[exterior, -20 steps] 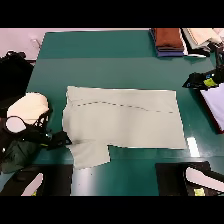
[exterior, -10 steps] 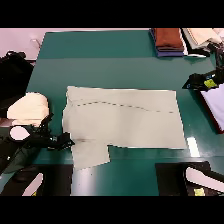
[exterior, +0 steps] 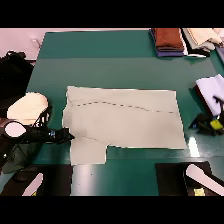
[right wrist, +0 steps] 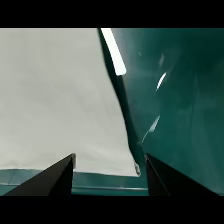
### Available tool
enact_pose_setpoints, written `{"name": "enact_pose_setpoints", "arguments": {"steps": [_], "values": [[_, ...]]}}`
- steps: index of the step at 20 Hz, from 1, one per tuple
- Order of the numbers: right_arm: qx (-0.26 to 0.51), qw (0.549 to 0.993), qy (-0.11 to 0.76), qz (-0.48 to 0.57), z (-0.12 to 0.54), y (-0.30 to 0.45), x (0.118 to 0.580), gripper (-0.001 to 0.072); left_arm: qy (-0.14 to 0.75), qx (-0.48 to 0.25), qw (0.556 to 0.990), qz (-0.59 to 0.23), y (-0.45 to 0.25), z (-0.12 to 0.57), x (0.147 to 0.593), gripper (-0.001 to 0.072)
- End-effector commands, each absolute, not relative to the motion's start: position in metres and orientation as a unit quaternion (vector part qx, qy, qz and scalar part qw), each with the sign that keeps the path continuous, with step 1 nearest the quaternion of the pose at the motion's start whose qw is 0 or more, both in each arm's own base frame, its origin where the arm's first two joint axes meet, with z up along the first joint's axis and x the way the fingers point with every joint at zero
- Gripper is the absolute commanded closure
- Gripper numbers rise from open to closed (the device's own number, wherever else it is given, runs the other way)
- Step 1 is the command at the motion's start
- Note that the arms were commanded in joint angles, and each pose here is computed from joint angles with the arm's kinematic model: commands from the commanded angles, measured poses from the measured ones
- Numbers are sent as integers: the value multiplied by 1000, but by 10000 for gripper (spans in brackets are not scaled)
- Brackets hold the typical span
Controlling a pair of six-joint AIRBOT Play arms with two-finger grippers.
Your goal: Fold the shirts.
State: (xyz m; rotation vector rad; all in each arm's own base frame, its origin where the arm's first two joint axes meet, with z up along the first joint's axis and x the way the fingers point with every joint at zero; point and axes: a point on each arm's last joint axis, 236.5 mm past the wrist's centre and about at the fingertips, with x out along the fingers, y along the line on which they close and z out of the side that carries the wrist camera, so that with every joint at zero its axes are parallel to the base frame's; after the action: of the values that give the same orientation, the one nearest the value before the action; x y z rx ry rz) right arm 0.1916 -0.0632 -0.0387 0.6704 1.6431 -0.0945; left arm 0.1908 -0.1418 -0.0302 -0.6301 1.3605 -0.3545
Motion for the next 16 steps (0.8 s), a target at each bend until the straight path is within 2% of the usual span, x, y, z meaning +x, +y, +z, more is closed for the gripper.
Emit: {"name": "enact_pose_setpoints", "arguments": {"steps": [1,3,6,8,10,11,16], "values": [[369,553,744,-59,-77,-44,135,250,610,-275,724,-168,-141,-28,193,687],[374,543,750,-55,-91,-32,129,272,609,-273,725,-169,-141,-28,193,687],[385,554,738,-31,-99,-11,146,285,609,-273,725,-169,-141,-28,193,687],[358,559,748,-13,-97,-6,153,433,617,-272,718,-173,-143,-28,188,687],[326,571,753,8,-86,-2,161,637,636,-264,703,-179,-143,-30,176,689],[310,583,751,16,-77,-2,167,689,641,-254,701,-181,-141,-29,170,689],[192,629,754,2,-36,-23,156,691,639,-209,722,-165,-123,-3,137,690]]}}
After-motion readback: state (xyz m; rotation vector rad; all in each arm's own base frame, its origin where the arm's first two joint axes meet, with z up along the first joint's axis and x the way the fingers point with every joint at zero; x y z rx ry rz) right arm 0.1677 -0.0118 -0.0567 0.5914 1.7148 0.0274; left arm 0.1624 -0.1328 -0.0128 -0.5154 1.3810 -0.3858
